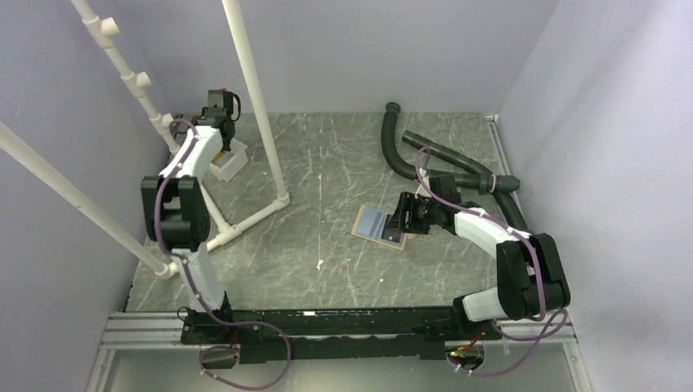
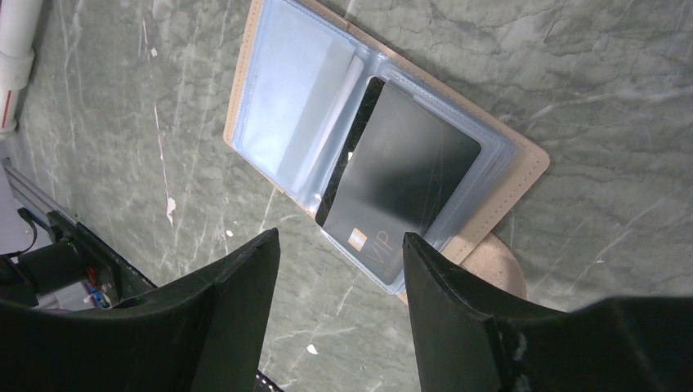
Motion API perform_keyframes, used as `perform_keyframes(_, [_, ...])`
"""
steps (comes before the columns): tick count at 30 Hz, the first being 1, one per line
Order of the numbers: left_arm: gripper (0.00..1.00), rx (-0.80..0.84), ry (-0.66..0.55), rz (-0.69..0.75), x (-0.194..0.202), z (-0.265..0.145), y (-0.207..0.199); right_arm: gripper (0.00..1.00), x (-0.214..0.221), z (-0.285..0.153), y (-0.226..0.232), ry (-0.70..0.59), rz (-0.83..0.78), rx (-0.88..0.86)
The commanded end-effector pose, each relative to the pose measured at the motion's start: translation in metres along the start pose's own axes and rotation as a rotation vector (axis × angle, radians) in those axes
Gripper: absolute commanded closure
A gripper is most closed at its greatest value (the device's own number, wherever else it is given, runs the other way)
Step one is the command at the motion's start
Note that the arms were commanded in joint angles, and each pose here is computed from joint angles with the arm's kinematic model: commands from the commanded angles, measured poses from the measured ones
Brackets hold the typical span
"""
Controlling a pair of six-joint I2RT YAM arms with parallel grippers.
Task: Put the credit cards into the card holder
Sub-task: Pick up the credit card from the storage box, then insert the credit card into the card holder.
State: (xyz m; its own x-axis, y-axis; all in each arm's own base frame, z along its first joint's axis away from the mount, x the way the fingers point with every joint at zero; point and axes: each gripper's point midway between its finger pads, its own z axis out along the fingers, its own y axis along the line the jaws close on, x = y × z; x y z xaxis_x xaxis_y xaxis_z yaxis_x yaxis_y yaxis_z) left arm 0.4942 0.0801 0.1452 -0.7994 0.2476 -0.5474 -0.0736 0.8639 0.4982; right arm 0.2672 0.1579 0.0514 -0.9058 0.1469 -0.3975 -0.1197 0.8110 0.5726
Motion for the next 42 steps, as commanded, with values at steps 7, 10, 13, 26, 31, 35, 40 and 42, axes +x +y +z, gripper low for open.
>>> perform_keyframes(7, [1.0, 0.155, 0.043, -0.768, 0.06, -0.174, 0.012, 0.39, -0.013, -0.007, 0.008, -0.051, -0.053, -0.005])
perform_keyframes(10, [1.0, 0.509, -0.027, -0.743, 0.065, -0.223, -0.031, 0.38, -0.013, -0.008, 0.014, -0.05, -0.072, -0.014])
perform_keyframes(13, [1.0, 0.861, -0.207, -0.691, 0.062, -0.282, -0.063, 0.36, -0.009, -0.006, 0.035, -0.038, -0.129, -0.08])
perform_keyframes(26, [1.0, 1.828, -0.644, -0.443, 0.085, -0.441, -0.149, 0.21, 0.006, -0.095, 0.227, -0.094, -0.282, -0.883])
perform_keyframes(31, [1.0, 1.949, -0.624, -0.395, 0.077, -0.452, -0.186, 0.23, -0.006, -0.123, 0.251, -0.132, -0.24, -0.991])
perform_keyframes(35, [1.0, 1.975, -0.602, -0.367, 0.072, -0.451, -0.204, 0.34, -0.002, -0.134, 0.254, -0.14, -0.212, -1.057])
perform_keyframes(40, [1.0, 1.972, -0.596, -0.365, 0.067, -0.451, -0.21, 0.53, 0.0, -0.132, 0.252, -0.126, -0.19, -1.059])
perform_keyframes(42, [1.0, 1.977, -0.588, -0.367, 0.068, -0.451, -0.213, 0.66, 0.0, -0.13, 0.25, -0.128, -0.181, -1.054])
